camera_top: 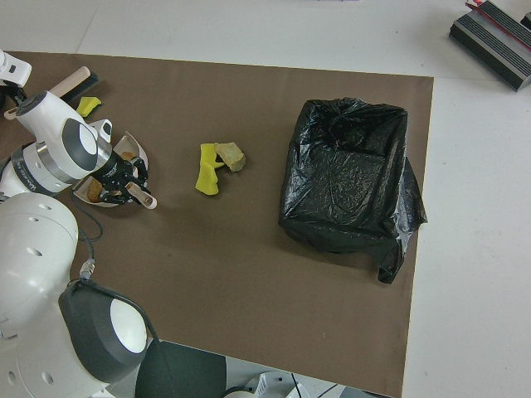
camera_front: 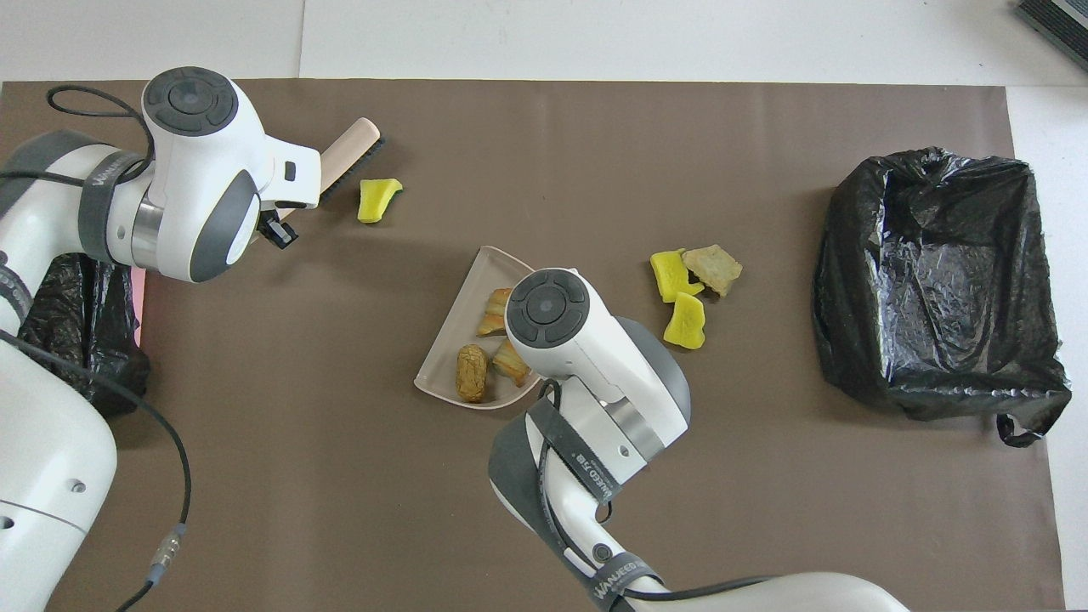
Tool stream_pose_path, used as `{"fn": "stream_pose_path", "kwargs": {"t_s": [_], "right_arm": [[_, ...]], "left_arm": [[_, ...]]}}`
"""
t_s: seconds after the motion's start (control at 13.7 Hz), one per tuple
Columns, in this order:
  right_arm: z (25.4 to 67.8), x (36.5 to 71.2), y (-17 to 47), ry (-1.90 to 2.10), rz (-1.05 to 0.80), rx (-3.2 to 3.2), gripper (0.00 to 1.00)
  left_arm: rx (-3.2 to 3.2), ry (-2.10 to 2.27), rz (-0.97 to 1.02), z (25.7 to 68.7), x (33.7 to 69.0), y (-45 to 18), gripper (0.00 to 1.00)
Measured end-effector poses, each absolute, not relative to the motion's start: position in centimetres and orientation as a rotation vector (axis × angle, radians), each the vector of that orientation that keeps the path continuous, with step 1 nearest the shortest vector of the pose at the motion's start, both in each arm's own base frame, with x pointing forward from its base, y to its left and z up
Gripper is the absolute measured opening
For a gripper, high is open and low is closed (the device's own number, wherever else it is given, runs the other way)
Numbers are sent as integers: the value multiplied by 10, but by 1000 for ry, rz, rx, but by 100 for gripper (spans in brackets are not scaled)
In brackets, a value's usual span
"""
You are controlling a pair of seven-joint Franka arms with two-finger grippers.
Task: Sweep and dump trash in bin
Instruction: 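Move the brush with the left gripper behind the yellow sponge piece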
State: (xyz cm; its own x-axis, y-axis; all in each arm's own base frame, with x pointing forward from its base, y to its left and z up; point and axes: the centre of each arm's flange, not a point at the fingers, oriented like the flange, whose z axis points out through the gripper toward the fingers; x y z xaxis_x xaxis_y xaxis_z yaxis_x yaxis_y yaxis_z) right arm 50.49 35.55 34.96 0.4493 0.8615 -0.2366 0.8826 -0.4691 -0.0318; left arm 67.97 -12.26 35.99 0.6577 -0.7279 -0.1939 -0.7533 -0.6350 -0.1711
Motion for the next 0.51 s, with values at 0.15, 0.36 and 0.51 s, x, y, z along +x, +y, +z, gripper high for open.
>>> {"fn": "stream_pose_path", "kwargs": {"t_s": [0.15,0.36,0.51], "right_arm": [[350,505,356,1565,-337,2591,32],[350,504,356,1565,-348,2589,32],[350,503,356,1565,-356,2587,32]], "left_arm": [[-2614,1268,226,356,673,-124,26],[-2570,1374,275,351,662,-134,26],[-2546,1432,299,350,653,-142,26]]}}
